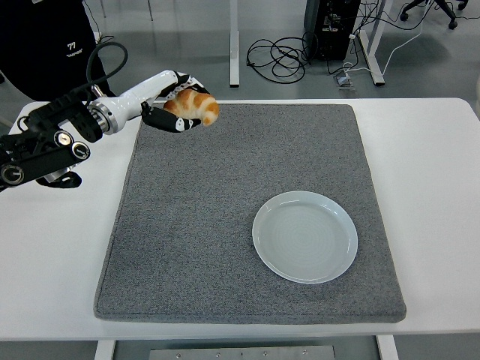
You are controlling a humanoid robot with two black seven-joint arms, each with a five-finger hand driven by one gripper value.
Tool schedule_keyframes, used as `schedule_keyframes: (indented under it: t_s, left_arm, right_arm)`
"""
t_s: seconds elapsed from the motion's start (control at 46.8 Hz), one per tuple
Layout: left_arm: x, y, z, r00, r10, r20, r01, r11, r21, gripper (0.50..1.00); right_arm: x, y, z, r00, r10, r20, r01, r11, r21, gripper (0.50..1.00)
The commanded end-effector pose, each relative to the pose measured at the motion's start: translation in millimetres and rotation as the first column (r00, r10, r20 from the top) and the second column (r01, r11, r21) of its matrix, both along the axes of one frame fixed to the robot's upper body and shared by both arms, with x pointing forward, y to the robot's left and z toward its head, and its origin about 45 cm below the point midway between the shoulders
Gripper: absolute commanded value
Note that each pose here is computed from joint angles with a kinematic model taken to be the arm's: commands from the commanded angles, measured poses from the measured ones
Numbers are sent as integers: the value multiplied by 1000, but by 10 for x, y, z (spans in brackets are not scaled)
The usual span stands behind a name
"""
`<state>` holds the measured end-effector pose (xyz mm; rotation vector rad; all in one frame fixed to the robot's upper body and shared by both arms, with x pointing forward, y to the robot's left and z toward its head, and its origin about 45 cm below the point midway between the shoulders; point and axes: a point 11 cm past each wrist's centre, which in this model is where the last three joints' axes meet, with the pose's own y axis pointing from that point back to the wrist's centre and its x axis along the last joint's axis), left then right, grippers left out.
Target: Place the bread on the plate
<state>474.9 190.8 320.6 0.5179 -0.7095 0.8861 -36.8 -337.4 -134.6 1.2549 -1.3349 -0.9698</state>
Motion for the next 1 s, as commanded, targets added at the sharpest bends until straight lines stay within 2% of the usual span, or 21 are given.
schedule_keyframes:
  t_s: [0.0,0.342,0.577,0.983]
  left_arm:
    - [21,-88,156,1000,-26,15,26,1000,3,500]
    - [1,-625,493,990,-133,45,132,991,13,500]
    - [-115,-1186,598,975,-216,47,215,976,25,500]
    - [-551,-2190,455,928,-373,11,370,924,96,500]
  right_arm:
    - [1,3,0,1000,0,0,0,1000,1,1000]
    - [-1,-2,0,1000,3,-1,-3,1000,-1,1000]
    - [-1,-7,1,1000,5,-1,-5,1000,-2,1000]
    - [-2,-28,3,1000,3,-1,-3,1000,-8,1000]
